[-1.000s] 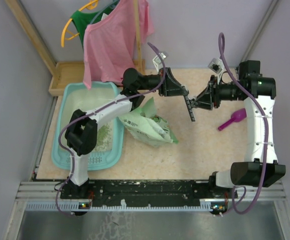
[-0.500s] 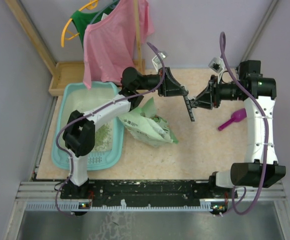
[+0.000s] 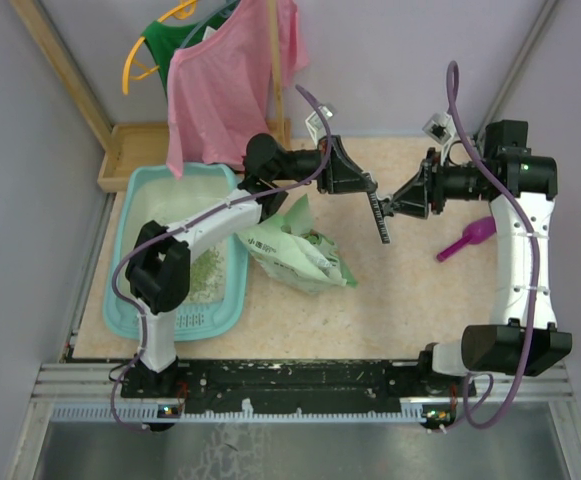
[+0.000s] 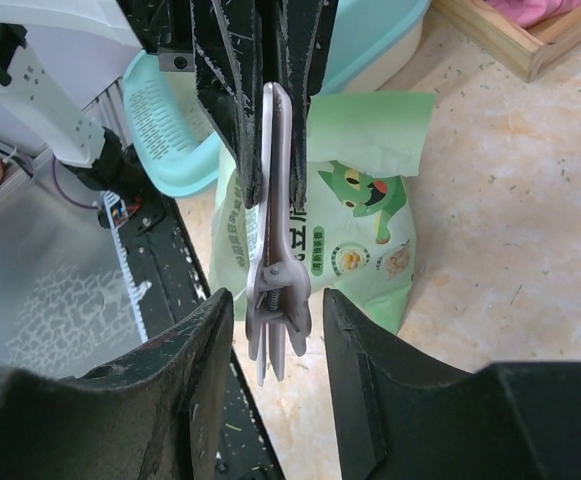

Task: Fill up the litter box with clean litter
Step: Adjust the clamp at the center of the board.

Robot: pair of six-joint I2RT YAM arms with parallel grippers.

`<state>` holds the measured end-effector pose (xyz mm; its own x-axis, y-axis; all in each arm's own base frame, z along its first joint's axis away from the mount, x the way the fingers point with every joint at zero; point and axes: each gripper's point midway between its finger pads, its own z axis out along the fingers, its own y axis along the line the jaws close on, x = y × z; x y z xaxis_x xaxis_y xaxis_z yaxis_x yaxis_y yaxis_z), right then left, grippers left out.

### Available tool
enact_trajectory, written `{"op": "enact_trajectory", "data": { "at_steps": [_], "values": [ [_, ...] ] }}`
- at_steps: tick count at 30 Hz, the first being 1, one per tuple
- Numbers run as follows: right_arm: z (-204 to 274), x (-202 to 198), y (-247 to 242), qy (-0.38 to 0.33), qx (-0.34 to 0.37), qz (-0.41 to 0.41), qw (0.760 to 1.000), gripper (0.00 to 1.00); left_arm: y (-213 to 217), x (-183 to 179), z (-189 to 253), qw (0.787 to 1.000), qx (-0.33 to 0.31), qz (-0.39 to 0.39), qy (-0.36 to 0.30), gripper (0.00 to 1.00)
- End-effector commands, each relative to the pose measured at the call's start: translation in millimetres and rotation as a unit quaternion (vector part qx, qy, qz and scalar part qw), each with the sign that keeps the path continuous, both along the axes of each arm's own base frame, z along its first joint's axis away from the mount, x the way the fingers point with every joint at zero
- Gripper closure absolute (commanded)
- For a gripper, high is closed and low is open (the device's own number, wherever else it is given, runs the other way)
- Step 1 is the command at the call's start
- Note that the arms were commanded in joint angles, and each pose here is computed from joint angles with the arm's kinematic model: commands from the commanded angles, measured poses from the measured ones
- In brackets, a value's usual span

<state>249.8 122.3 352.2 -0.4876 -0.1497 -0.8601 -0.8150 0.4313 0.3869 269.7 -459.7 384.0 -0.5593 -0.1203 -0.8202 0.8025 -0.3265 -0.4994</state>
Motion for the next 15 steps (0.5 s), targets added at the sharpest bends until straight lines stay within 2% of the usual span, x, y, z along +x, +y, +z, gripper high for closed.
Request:
{"op": "enact_trajectory", "data": {
  "at_steps": [1,8,11,12,13,15],
  "values": [
    [15.4,-5.6,1.7,-0.036,0.009,0.011,0.999,0.61,8.2,-8.7,20.3,0.999,-0.019,0.001,-0.03,1.0],
    [14.2,-3.1,0.1,-0.04,0.004,0.008,0.999,0.86,8.9,-7.7,18.7,0.999,-0.017,0.002,-0.029,1.0],
    [12.6,0.9,-3.1,-0.042,-0.005,-0.004,0.999,1.0,9.4,-6.8,18.5,0.999,-0.016,0.003,-0.03,1.0],
    [11.5,2.0,-4.2,-0.043,-0.01,-0.007,0.999,1.0,9.1,-6.4,17.6,0.999,-0.015,0.003,-0.03,0.98],
    [11.2,1.9,-4.6,-0.046,-0.013,-0.007,0.999,1.0,9.2,-6.4,18.3,0.999,-0.015,0.004,-0.03,0.89],
    [10.4,-0.7,-4.5,-0.048,-0.015,-0.002,0.999,1.0,9.8,-6.7,19.2,0.999,-0.016,0.005,-0.033,0.6]
  ]
}}
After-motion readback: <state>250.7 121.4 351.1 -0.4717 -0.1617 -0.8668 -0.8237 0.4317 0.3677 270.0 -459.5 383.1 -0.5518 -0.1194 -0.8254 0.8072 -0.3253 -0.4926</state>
